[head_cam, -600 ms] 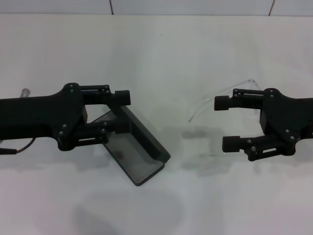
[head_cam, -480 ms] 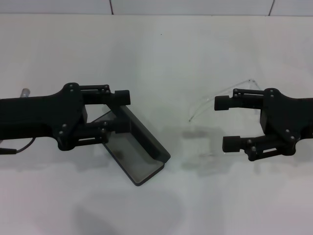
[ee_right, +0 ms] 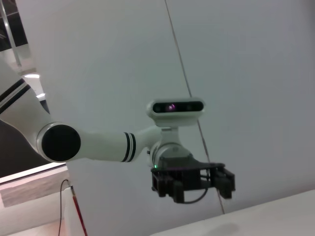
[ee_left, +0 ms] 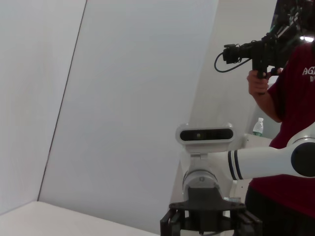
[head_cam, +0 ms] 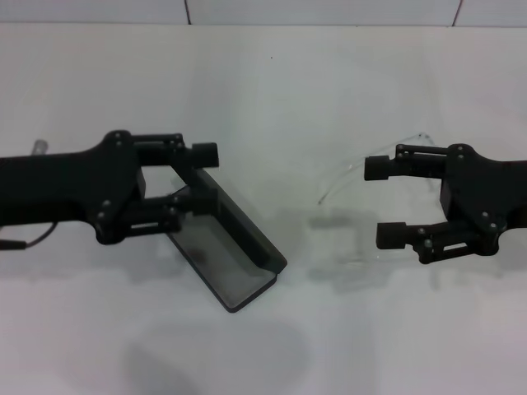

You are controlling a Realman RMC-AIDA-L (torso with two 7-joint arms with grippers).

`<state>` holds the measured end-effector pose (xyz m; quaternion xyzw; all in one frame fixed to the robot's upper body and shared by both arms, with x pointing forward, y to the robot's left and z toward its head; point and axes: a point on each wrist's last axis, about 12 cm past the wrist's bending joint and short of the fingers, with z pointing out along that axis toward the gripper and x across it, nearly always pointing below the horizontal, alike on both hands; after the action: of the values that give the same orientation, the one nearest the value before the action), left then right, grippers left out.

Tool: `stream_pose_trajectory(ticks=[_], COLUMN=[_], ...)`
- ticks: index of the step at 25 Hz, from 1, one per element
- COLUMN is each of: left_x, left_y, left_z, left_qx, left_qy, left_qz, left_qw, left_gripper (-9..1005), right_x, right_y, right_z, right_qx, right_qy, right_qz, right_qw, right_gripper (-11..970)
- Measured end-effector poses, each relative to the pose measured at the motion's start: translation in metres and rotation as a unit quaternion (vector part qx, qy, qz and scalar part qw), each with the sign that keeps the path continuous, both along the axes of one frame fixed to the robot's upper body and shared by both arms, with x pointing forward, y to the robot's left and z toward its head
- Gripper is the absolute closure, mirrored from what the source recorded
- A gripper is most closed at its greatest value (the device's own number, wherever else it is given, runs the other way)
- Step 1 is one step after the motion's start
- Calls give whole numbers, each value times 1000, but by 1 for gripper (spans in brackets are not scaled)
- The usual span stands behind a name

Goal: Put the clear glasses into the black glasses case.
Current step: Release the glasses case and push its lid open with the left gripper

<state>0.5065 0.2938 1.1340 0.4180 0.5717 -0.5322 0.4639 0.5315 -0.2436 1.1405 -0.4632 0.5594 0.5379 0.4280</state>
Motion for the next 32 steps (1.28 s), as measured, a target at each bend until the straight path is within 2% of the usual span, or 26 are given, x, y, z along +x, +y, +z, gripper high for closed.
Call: stream_pose_trajectory(ticks=[2,3,4,7,11,14,16,19,20,21,22,24,28,30,32], left_x=[3,8,8,16,24,23,20,18,18,18,20,22,31,34,36], left_y=[2,5,5,11,9,1,-5,-9,-10,-10,-18,-23,-43,-58,-68], left_z=[7,17,17,40,72,92,102,121,126,126,135,136,131,122,116], left_qx=[4,11,11,35,125,212,267,361,384,384,435,463,543,568,576], left_qy=[-16,-37,-37,-82,-165,-225,-261,-315,-325,-325,-336,-336,-322,-315,-314], left_qz=[3,13,13,34,38,37,44,65,67,67,57,49,13,-19,-41], left_qw=[1000,999,999,995,978,950,927,875,862,862,833,819,776,760,753], left_gripper=[429,429,430,432,434,435,436,437,438,438,438,439,440,441,441], right_x=[0,0,0,0,-4,-13,-19,-27,-29,-30,-31,-32,-30,-29,-28], right_y=[-1,-2,-2,-5,-16,-30,-39,-50,-52,-54,-56,-57,-57,-57,-59], right_z=[0,0,0,0,-6,-11,-12,-12,-12,-12,-12,-11,-8,-6,-4], right_qx=[0,1,1,4,17,36,51,75,80,85,90,94,93,92,90], right_qy=[0,0,0,1,12,24,32,35,35,35,36,37,34,31,28], right_qz=[-2,-4,-4,-14,-47,-85,-104,-123,-128,-132,-136,-139,-135,-133,-132], right_qw=[1000,1000,1000,1000,999,995,993,989,988,987,986,985,986,986,987], right_gripper=[87,87,87,87,87,88,88,88,88,88,88,88,88,88,88])
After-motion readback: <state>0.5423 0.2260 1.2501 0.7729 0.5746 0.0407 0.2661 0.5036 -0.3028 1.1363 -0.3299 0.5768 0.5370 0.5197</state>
